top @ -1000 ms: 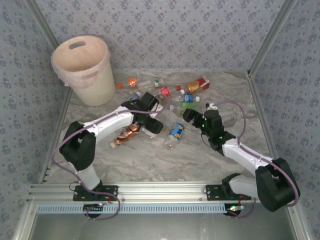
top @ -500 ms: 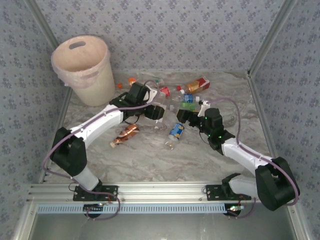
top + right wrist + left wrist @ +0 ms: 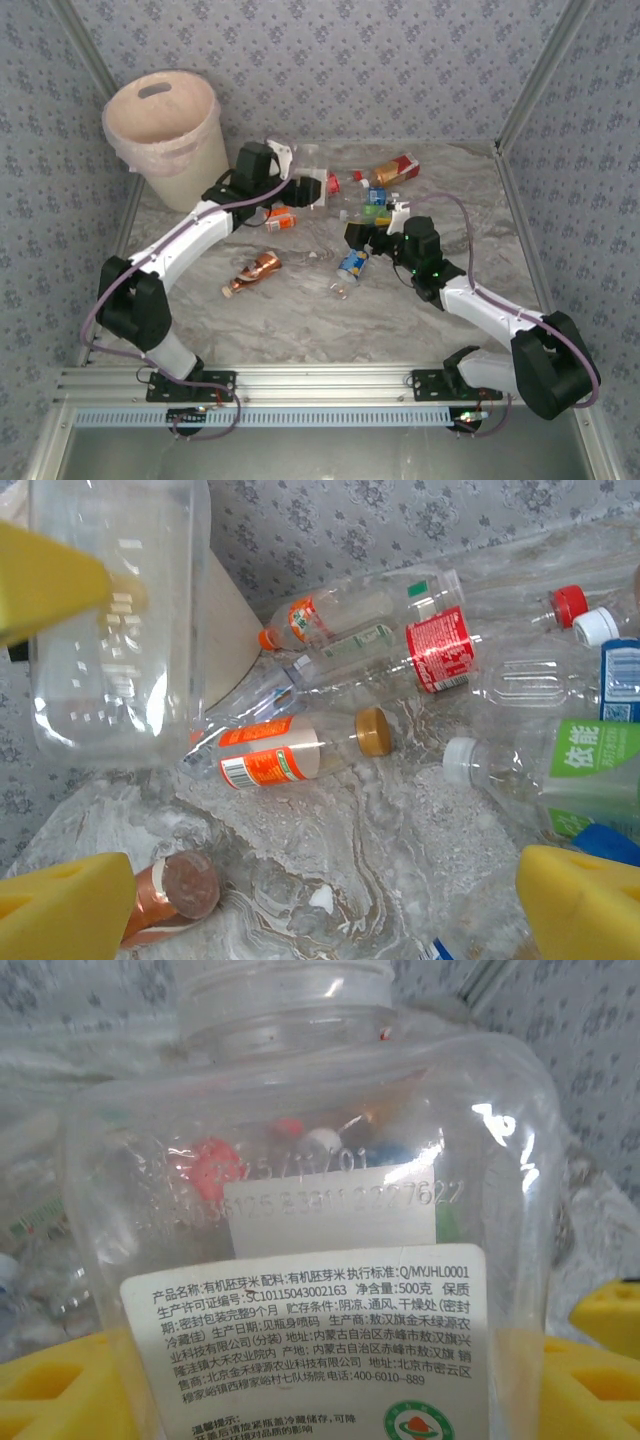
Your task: Put the plastic bottles in the bin
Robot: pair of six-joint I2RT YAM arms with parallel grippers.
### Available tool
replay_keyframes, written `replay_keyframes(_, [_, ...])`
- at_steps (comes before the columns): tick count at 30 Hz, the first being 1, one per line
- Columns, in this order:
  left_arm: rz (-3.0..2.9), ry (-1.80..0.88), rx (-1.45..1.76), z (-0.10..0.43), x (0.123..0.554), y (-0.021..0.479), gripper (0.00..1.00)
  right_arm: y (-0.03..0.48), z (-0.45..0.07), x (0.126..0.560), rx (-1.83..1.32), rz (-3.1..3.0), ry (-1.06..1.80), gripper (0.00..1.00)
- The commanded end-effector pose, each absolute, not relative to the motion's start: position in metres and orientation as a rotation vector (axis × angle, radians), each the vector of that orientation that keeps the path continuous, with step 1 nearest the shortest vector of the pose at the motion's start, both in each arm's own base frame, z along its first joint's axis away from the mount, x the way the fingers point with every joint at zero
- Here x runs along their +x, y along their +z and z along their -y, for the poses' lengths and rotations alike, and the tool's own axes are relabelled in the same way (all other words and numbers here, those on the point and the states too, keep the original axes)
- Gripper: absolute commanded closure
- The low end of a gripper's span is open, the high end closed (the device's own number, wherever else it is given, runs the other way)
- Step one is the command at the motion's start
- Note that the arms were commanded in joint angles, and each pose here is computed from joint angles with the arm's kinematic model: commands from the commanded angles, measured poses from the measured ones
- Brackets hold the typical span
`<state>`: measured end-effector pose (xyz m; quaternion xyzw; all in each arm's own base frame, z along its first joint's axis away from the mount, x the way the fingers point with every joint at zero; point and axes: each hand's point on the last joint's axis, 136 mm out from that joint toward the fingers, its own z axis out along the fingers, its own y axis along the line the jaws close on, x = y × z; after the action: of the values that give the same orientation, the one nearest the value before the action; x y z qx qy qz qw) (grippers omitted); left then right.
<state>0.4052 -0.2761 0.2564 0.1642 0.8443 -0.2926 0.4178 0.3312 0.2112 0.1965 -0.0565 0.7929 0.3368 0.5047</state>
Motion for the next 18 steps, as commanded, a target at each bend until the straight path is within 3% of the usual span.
replay_keyframes(1, [-1.855, -0.802, 0.397, 0.275, 0.409, 0.349, 0.29, 0.222, -0.215, 0.338, -0.164, -1.828, 0.795, 0.00])
replay_keyframes(9, [-1.580, -0.647, 0.294, 0.235, 0.432, 0.439, 0.29, 0.231, -0.219, 0.338, -0.181, -1.806, 0.788, 0.00])
replay_keyframes(18, [-1.404, -0.375, 0.125, 0.170, 0.458, 0.498, 0.30, 0.233, -0.223, 0.337, -0.185, -1.801, 0.784, 0.00])
